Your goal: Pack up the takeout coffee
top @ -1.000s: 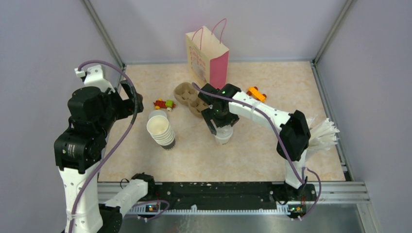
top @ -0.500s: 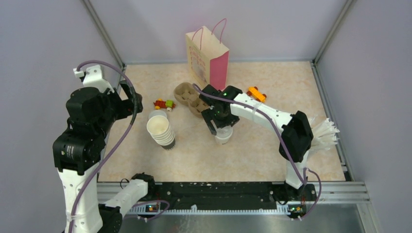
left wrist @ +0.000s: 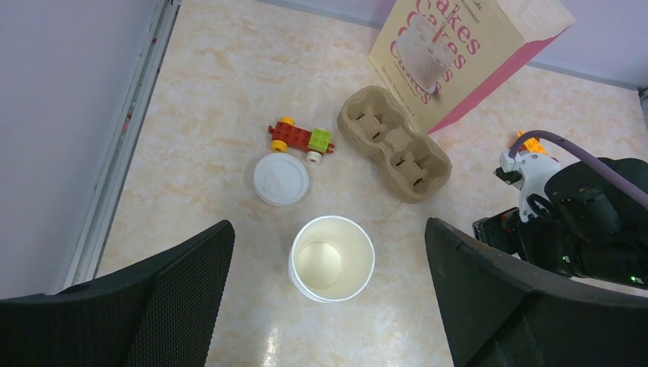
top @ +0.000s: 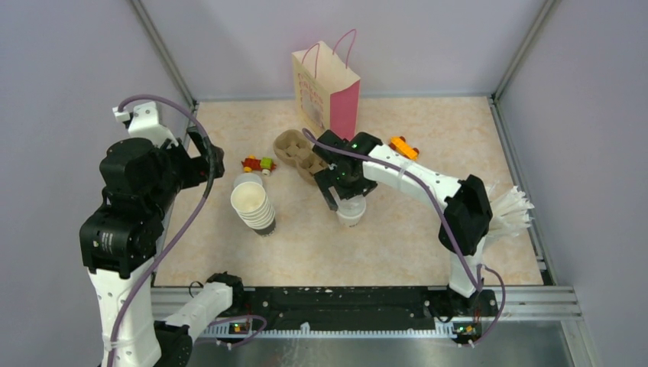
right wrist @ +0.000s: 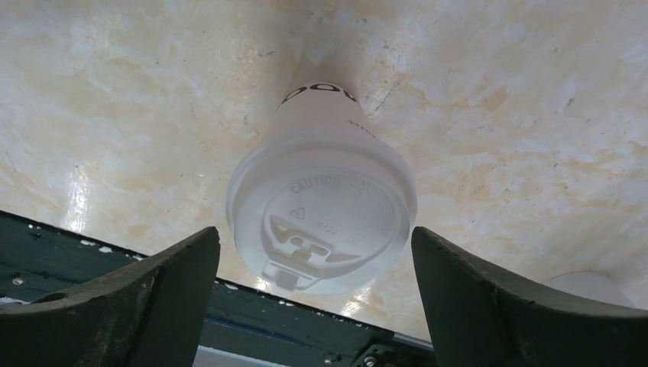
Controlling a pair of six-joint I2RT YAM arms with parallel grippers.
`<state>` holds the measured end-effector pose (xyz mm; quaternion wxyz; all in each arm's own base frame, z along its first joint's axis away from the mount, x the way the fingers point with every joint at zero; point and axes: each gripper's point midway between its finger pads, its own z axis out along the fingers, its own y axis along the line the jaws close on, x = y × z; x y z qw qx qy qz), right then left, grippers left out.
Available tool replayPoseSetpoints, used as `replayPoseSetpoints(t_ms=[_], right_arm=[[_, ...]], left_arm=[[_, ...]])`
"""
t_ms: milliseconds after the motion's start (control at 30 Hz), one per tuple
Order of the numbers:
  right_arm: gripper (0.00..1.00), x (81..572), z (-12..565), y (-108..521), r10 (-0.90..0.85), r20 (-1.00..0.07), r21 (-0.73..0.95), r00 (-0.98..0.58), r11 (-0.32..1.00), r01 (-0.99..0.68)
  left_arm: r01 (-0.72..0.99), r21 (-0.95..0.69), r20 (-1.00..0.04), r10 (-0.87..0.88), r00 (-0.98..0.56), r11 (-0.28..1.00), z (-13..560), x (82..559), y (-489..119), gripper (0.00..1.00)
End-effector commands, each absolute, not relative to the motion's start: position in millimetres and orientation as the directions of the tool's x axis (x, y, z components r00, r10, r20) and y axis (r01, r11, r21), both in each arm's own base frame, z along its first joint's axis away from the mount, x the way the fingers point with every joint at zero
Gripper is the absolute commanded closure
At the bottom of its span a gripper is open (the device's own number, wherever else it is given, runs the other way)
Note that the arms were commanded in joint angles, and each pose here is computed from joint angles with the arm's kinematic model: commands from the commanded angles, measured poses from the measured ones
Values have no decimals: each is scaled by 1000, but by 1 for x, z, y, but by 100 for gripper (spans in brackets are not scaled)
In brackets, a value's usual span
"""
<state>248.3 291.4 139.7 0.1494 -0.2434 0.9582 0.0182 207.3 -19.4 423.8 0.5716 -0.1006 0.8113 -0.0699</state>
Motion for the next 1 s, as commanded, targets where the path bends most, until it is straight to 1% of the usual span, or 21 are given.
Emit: replayPoseSetpoints(t_ms=[0,200,400,500,567,733,967], right_arm=[[6,253,173,295,-430,-369,4,-824,886,-465],[6,248,202,297,-402,-398,63,-825,885,-461],[7,234,223,296,-367,-418,157,-831,872,-464],[9,229,227,291,-350,-424,183,-835,870,-458],[12,227,229,289,-321,-426,230,-846,866,-444],[15,232,236,268,-223,-460,329,-860,857,-398],[21,233,225,234,-156,-466,388,-871,848,-360]], left_arm=[[-43,-233,-925,-236,-297,971,437,208,-24,1],[-7,-246,-923,-237,-303,969,439,211,-32,1],[53,-285,-909,-252,-332,957,437,221,-48,1],[116,-310,-896,-250,-367,944,435,228,-63,1],[158,-339,-878,-251,-408,927,429,233,-75,1],[268,-454,-803,-260,-536,850,408,246,-114,8],[290,-532,-702,-224,-676,795,371,271,-154,16]])
